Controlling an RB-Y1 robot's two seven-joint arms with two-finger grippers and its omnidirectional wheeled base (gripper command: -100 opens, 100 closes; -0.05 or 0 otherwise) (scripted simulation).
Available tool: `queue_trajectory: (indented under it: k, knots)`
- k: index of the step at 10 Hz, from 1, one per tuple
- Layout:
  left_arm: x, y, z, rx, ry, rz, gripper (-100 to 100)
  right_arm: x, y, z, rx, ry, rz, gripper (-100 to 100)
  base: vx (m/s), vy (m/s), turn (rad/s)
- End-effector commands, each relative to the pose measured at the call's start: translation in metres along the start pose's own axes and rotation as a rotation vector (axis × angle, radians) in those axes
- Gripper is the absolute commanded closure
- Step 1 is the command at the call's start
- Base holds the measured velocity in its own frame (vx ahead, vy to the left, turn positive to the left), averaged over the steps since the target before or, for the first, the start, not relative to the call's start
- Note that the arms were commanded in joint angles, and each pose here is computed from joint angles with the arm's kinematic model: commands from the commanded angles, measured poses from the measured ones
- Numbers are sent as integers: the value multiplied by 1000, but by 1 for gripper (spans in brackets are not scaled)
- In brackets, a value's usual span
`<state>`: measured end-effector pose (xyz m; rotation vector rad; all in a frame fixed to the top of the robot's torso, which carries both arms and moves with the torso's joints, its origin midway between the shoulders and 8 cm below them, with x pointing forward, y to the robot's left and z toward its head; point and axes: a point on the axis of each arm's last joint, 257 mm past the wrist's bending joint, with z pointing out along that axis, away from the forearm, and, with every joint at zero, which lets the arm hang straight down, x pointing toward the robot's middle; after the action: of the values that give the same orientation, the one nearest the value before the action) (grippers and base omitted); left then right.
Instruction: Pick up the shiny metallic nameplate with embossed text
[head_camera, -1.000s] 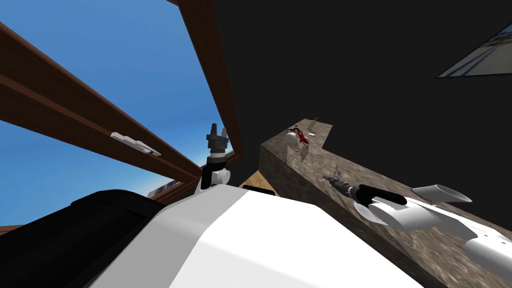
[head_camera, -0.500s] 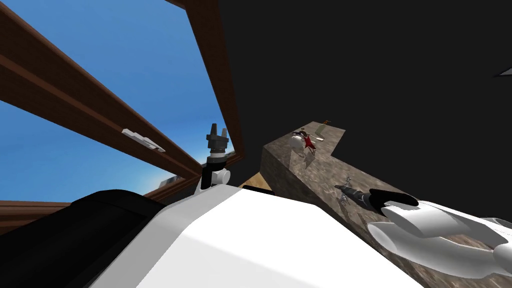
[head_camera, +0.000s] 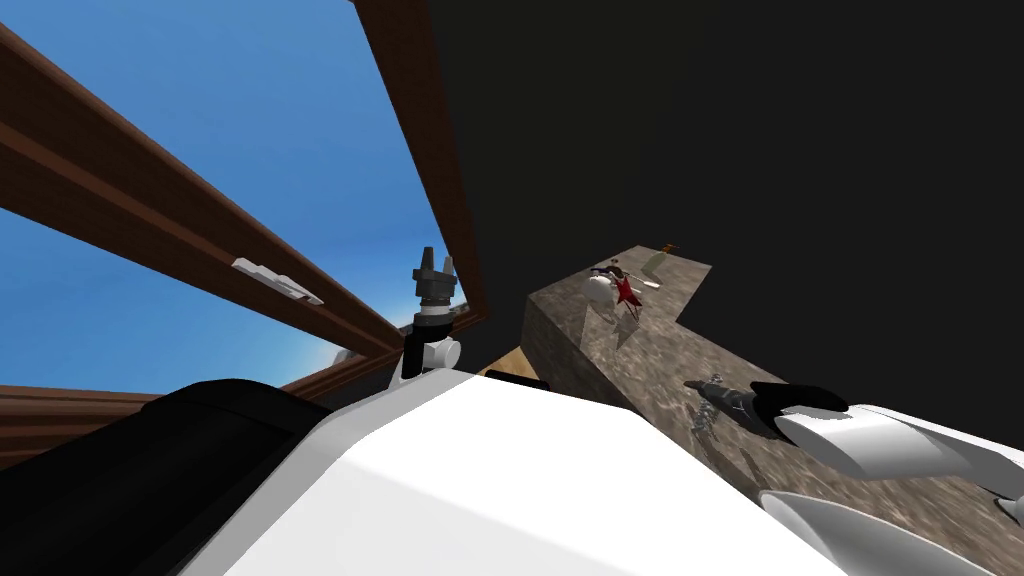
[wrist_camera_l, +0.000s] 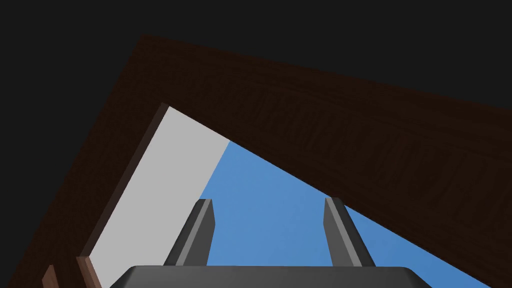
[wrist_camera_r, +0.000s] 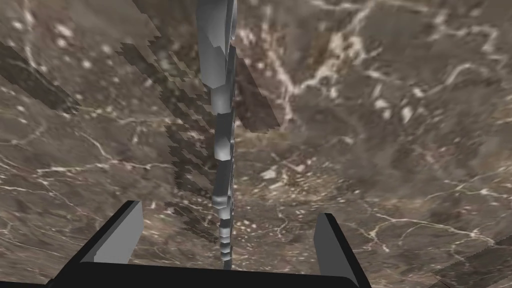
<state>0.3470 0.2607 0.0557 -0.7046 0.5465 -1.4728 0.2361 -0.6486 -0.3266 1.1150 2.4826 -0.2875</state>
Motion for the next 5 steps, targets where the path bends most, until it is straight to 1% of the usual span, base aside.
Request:
queue_trajectory:
  k: [1,2,3,4,5]
  knots:
    - [0,0,0,0,0,0,0,0,0,0,0,0,0,0,0,0,0]
    - [0,0,0,0,0,0,0,-2,-15,5,18,6,33,-100,-61,1,300]
    - [0,0,0,0,0,0,0,-3,-16,5,21,5,36,-100,-79,1,165]
    - [0,0,0,0,0,0,0,-2,-28,10,35,12,62,-100,-91,1,243]
    - [0,0,0,0,0,0,0,-5,-32,10,42,9,73,-100,-92,-11,128]
